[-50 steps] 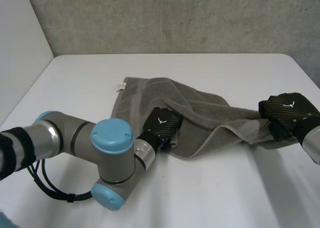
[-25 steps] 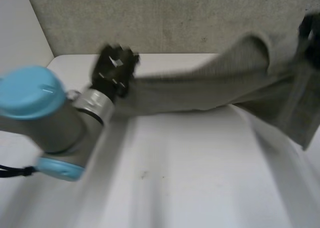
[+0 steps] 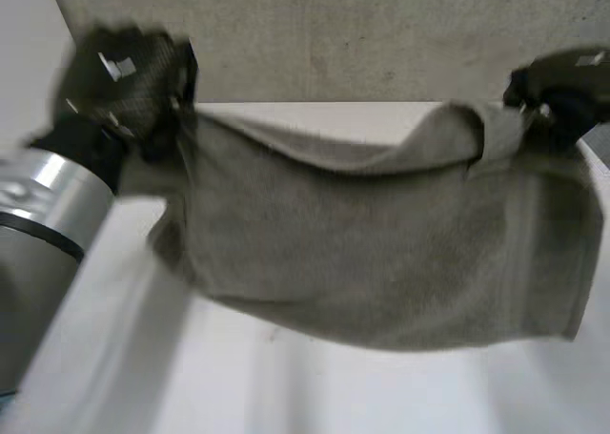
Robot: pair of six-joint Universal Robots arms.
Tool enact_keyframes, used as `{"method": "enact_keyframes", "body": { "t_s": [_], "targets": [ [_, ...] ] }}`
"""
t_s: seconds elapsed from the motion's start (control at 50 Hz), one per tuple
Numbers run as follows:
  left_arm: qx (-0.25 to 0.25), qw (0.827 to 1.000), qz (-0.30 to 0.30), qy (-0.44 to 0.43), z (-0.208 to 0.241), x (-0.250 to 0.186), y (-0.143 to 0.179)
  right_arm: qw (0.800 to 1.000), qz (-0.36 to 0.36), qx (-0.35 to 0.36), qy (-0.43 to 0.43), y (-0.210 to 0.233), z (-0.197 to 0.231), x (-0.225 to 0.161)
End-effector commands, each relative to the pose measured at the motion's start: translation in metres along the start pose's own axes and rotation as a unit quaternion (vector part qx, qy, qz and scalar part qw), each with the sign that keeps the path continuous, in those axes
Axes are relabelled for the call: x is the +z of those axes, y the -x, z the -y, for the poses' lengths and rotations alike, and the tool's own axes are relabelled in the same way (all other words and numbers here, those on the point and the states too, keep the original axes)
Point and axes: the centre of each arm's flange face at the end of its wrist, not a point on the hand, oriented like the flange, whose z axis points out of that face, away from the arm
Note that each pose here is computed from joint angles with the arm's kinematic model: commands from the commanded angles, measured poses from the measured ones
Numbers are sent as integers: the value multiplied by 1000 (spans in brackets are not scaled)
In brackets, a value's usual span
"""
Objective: Fold the towel.
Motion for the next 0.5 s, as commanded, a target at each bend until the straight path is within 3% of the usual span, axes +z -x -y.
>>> {"method": "enact_keyframes", "body": {
  "t_s": [0.02,0.1,0.16,0.36,0.5],
  "targets": [
    [-3,990,-36,133,-85,5,-23,996,21,6,84,-3,-65,61],
    [-14,986,-53,155,-101,3,-36,989,32,4,147,11,-104,86],
    [-29,984,-69,164,-106,0,-49,988,33,2,152,15,-109,89],
    [-34,979,-97,174,-105,-21,-65,997,-24,51,52,20,-86,77],
    [-34,981,-97,167,-95,-41,-61,997,8,80,20,59,-74,62]
  ]
}}
